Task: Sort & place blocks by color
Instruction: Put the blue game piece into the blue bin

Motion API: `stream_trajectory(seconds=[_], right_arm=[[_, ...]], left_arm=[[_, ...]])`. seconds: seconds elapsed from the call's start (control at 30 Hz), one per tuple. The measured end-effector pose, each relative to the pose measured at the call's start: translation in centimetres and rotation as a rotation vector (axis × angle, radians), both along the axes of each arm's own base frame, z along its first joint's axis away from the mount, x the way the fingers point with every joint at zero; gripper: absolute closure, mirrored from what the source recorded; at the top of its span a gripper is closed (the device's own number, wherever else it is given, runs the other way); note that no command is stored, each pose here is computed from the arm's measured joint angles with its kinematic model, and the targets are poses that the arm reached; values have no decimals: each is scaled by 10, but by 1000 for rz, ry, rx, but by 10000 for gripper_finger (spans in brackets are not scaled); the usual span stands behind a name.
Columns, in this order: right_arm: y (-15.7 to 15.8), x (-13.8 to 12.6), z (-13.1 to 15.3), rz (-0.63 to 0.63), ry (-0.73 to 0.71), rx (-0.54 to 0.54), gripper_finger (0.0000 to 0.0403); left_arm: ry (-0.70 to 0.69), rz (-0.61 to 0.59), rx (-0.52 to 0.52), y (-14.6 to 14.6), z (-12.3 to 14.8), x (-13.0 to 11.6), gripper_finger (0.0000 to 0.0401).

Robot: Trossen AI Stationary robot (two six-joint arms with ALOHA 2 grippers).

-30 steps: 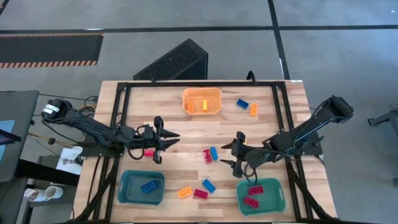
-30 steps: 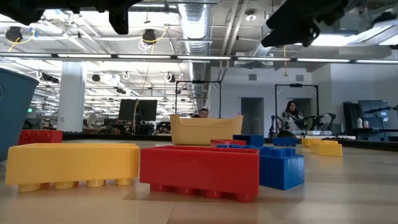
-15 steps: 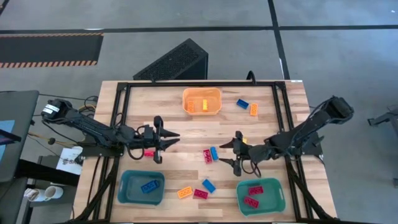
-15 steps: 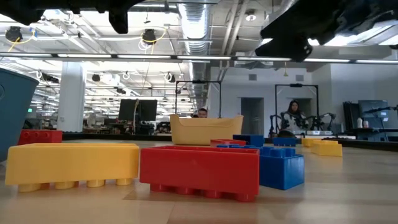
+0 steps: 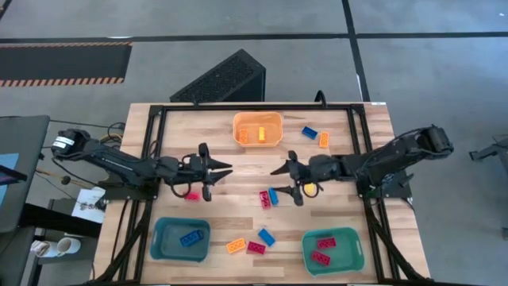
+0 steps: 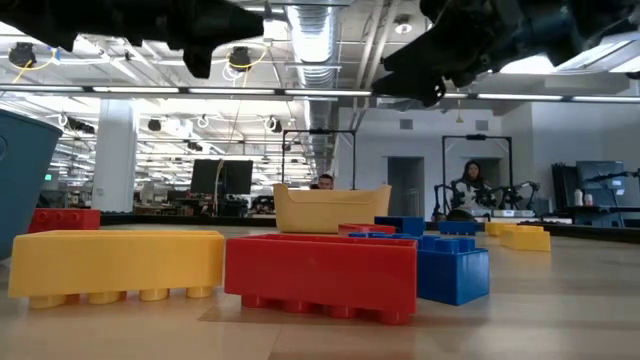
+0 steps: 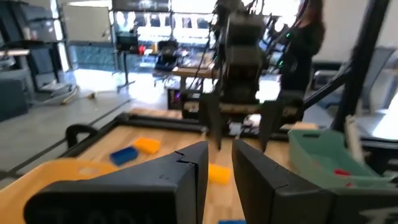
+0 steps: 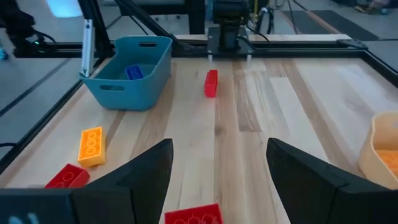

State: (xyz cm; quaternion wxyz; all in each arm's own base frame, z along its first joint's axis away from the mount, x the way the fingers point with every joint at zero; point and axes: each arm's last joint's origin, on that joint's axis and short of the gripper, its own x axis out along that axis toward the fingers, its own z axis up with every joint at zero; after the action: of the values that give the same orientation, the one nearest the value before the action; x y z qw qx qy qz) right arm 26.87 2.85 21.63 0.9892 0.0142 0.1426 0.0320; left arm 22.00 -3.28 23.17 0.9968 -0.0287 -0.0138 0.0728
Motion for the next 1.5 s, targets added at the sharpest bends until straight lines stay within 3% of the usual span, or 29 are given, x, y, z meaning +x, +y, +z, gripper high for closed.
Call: stream_trajectory(seconds=[0.4, 0.87, 1.17, 1.5], right_arm=[[-11, 6, -8, 76, 15, 14, 122], [-20, 28, -40, 139, 30, 91, 122], [-21, 28, -41, 136, 30, 96, 122], [-18, 28, -41, 139, 35, 114, 122]], left_arm=[[97, 58, -56, 13, -16, -1, 342], [81, 60, -110, 13, -18, -3, 343], [90, 61, -111, 12, -21, 1, 343], [110, 46, -194, 9, -44, 18, 343]])
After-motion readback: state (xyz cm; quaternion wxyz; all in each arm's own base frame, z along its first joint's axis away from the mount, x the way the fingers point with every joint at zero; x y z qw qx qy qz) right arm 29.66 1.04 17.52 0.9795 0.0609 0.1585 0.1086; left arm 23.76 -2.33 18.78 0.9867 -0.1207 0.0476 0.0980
